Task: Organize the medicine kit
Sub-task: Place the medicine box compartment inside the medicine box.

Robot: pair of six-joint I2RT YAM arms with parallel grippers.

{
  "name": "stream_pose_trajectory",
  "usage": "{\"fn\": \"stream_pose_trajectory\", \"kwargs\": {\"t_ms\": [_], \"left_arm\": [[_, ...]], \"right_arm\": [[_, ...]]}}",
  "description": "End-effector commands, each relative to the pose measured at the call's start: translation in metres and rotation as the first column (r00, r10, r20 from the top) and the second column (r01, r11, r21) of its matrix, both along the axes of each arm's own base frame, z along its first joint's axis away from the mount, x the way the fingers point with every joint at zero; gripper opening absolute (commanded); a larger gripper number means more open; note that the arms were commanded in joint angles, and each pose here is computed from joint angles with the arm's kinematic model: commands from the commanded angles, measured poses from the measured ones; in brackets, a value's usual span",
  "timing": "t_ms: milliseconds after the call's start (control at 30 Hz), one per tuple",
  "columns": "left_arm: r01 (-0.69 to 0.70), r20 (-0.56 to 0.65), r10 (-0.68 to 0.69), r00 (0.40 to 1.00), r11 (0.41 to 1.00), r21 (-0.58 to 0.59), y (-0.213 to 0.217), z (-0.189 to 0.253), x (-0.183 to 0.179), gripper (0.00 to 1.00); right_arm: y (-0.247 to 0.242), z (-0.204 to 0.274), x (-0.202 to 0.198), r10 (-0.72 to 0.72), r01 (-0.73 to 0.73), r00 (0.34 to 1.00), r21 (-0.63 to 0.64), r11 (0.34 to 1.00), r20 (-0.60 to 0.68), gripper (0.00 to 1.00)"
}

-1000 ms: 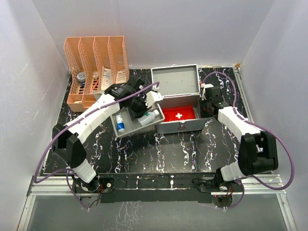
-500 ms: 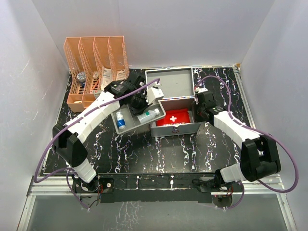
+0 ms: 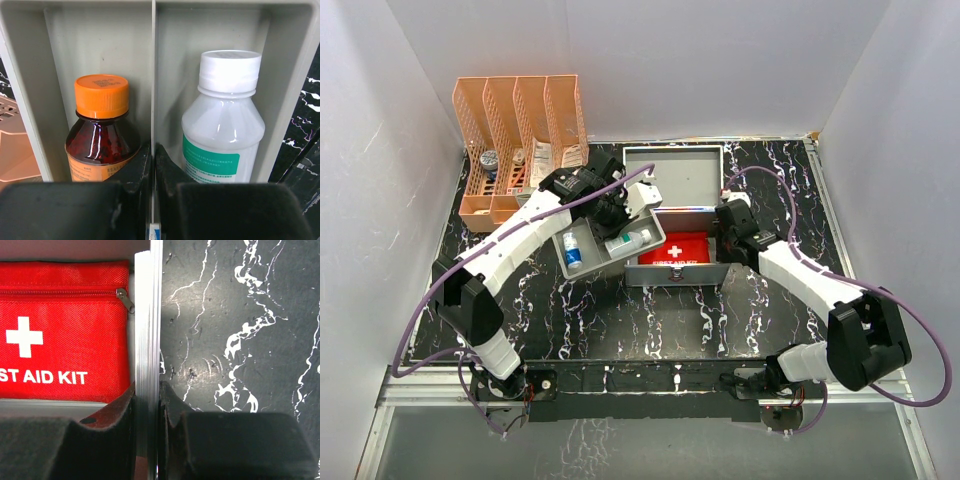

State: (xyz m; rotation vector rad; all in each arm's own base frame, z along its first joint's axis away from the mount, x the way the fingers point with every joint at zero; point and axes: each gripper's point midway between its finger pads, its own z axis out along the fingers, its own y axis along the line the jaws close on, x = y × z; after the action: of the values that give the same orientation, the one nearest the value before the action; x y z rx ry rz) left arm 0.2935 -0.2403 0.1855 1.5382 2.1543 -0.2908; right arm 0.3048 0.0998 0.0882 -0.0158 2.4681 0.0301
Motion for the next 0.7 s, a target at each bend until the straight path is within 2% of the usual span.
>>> {"fn": "stream_pose_trajectory", "kwargs": {"t_ms": [0,200,533,600,667], "left_arm": [[0.010,0.067,-0.006,0.998,0.998,-0.060,-0.011,0.029,0.006,0.00],[0.020,0.068,-0.016,0.998,0.998,-0.055,-0.010,0.029,0.005,0.00],[0.014,0.080,-0.009,0.997,0.998,-0.063,-0.014,0.031,0.009,0.00],[0.020,0.085,-0.015,0.996,0.998,-0.058,-0.014,0.032,0.010,0.00],[0.029,0.091,-0.024,0.996,0.998,-0.054,-0.014,0.034,0.010,0.00]], "right_arm": [[0.024,0.005,-0.002,-0.006,0.004,0.999,0.055,0.998,0.031,0.00],[0.047,-0.001,-0.005,0.047,-0.047,0.999,0.046,0.998,0.016,0.00],[0.048,0.003,-0.004,0.031,-0.032,0.999,0.032,0.999,0.026,0.00],[0.050,0.012,0.000,0.030,-0.032,0.998,0.044,0.998,0.052,0.05],[0.054,0.024,0.004,0.040,-0.045,0.996,0.064,0.997,0.079,0.16]]}}
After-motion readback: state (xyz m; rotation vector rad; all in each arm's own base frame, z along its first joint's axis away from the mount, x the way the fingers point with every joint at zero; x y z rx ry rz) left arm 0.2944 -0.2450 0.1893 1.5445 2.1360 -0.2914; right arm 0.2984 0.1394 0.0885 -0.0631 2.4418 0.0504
